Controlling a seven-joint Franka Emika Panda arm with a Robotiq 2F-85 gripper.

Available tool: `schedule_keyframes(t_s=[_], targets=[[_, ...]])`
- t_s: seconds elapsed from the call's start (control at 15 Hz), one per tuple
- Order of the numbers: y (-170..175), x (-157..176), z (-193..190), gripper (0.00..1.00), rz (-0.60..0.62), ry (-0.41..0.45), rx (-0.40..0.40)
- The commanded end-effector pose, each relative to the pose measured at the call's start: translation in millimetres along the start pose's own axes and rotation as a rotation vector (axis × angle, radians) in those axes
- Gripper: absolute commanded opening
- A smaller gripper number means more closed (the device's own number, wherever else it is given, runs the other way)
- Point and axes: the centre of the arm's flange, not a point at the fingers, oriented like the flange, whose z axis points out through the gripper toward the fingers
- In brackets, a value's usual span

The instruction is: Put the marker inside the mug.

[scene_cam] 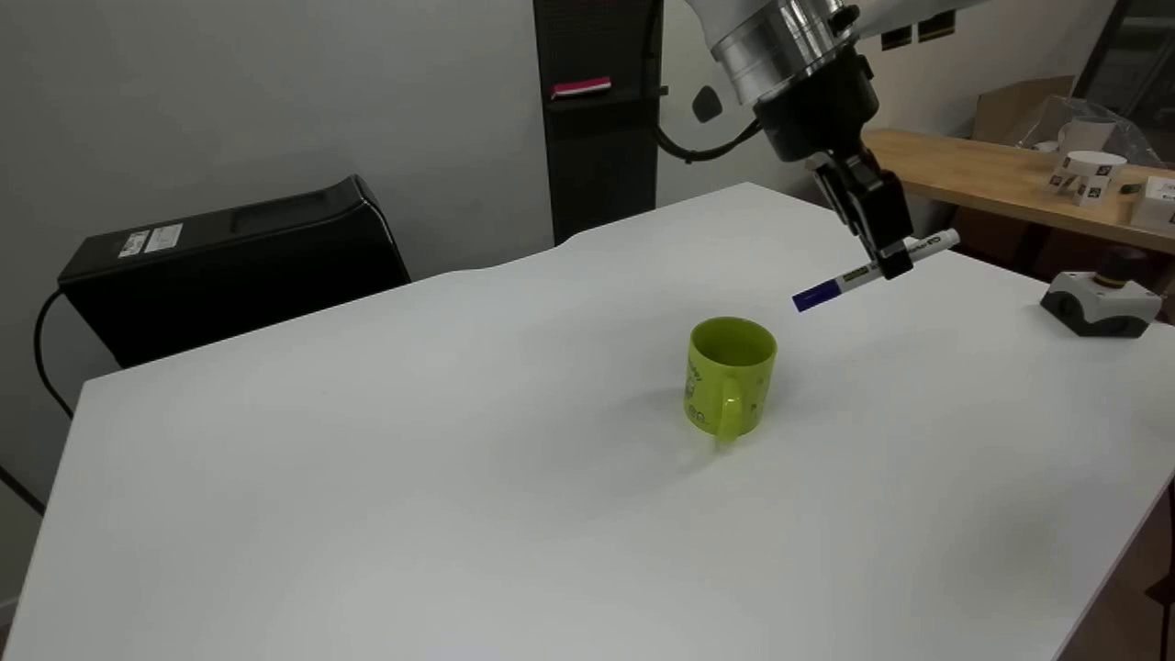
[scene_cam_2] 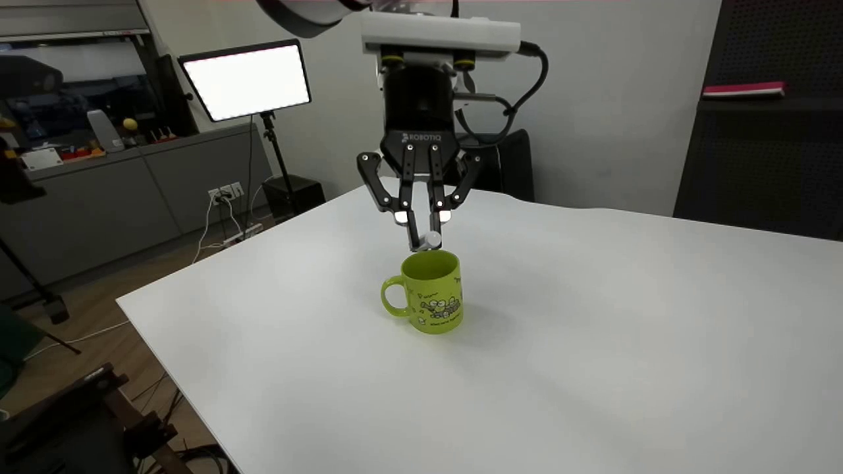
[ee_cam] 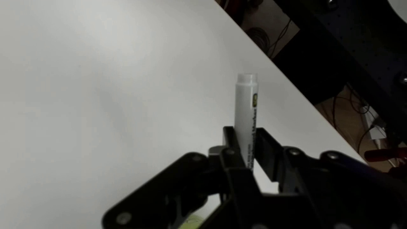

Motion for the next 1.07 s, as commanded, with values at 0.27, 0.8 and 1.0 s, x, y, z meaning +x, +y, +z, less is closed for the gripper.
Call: schedule_keyframes(t_s=[0.27,0.8,1.0], targets=[[31,28,1,0.05,-0.043,-0.01,0.037],[51,54,9,0.05,-0.062,-0.032,0.07],[55,60,9,0.05,-0.066,-0.047,0.078]])
